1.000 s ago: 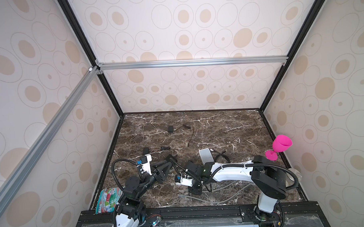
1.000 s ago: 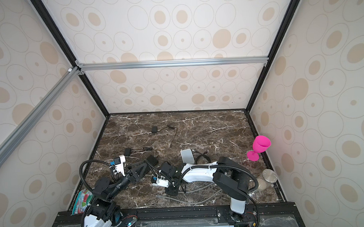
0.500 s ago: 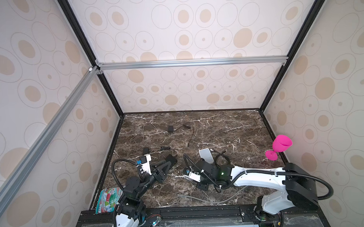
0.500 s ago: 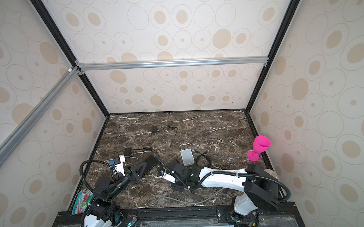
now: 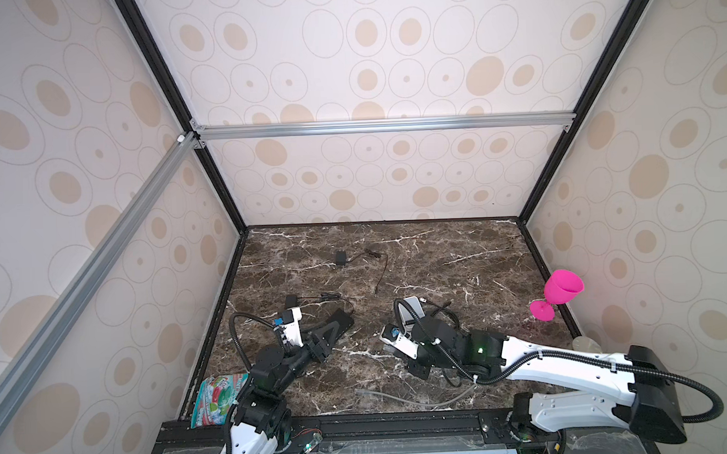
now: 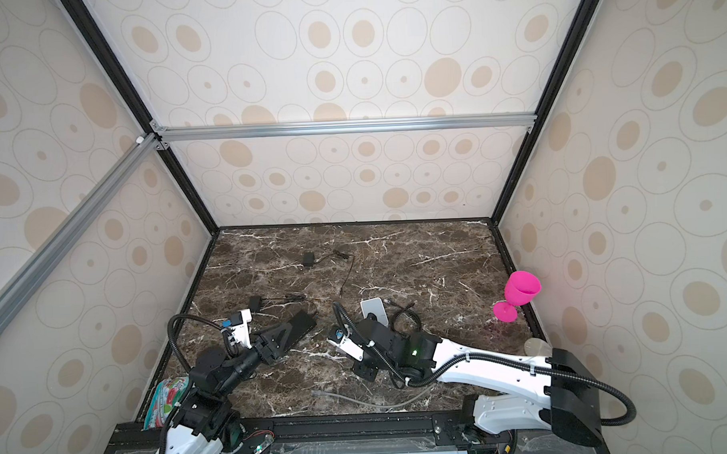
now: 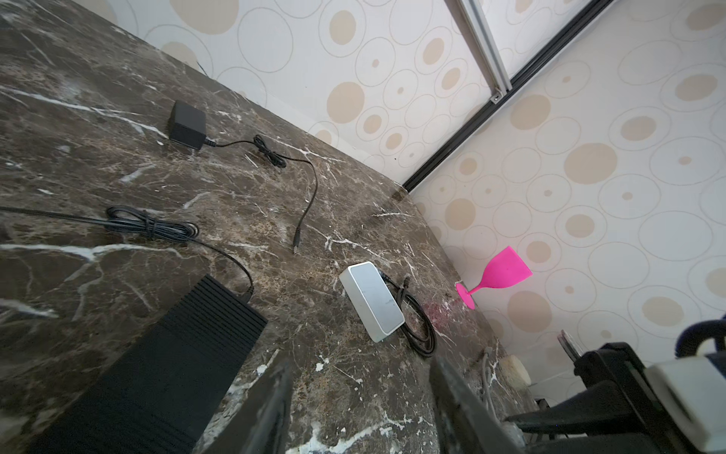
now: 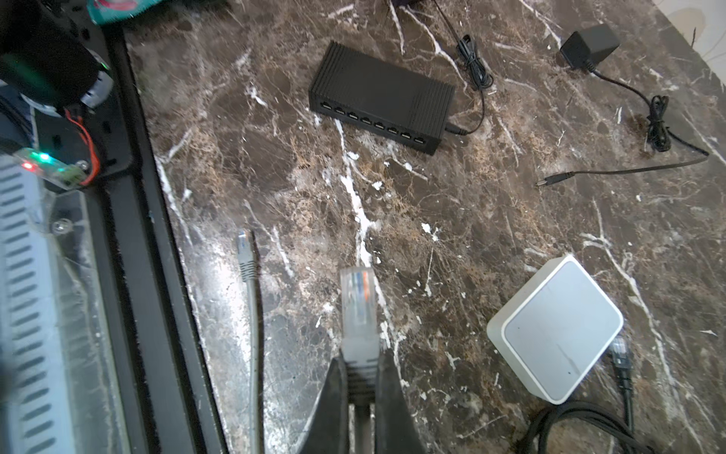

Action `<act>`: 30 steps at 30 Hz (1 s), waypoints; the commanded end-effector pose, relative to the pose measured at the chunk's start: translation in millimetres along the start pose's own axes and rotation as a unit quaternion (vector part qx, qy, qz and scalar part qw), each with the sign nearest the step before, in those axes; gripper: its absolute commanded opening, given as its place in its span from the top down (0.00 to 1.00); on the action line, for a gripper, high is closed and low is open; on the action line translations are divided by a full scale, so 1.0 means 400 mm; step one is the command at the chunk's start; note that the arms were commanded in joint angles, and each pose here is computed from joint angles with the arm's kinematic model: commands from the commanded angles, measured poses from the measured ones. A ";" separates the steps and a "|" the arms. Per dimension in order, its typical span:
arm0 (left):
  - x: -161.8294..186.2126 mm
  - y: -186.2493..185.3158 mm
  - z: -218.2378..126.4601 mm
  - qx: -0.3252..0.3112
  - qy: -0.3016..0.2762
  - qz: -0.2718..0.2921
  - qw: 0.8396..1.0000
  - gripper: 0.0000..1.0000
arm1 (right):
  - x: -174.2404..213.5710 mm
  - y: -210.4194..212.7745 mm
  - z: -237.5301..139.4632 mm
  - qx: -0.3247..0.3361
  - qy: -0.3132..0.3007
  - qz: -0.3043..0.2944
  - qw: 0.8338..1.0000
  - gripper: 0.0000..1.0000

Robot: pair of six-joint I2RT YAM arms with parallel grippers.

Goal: Insert the plug into the switch port

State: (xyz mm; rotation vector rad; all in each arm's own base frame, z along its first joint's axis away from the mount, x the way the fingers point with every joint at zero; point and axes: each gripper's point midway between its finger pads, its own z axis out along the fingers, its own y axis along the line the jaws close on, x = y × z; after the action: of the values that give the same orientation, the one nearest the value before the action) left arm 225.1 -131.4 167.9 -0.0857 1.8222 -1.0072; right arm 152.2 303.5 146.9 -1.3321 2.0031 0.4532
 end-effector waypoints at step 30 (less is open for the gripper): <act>-0.047 0.143 0.088 -0.134 -0.025 0.146 0.980 0.37 | 0.082 0.042 0.106 -0.034 0.044 0.057 0.997 1.00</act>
State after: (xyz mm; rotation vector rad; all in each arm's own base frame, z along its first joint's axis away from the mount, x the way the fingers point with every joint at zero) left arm 273.9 -104.1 125.6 -0.0940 1.9240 -0.6095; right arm 144.6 308.1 94.2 -1.2744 2.1528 0.5255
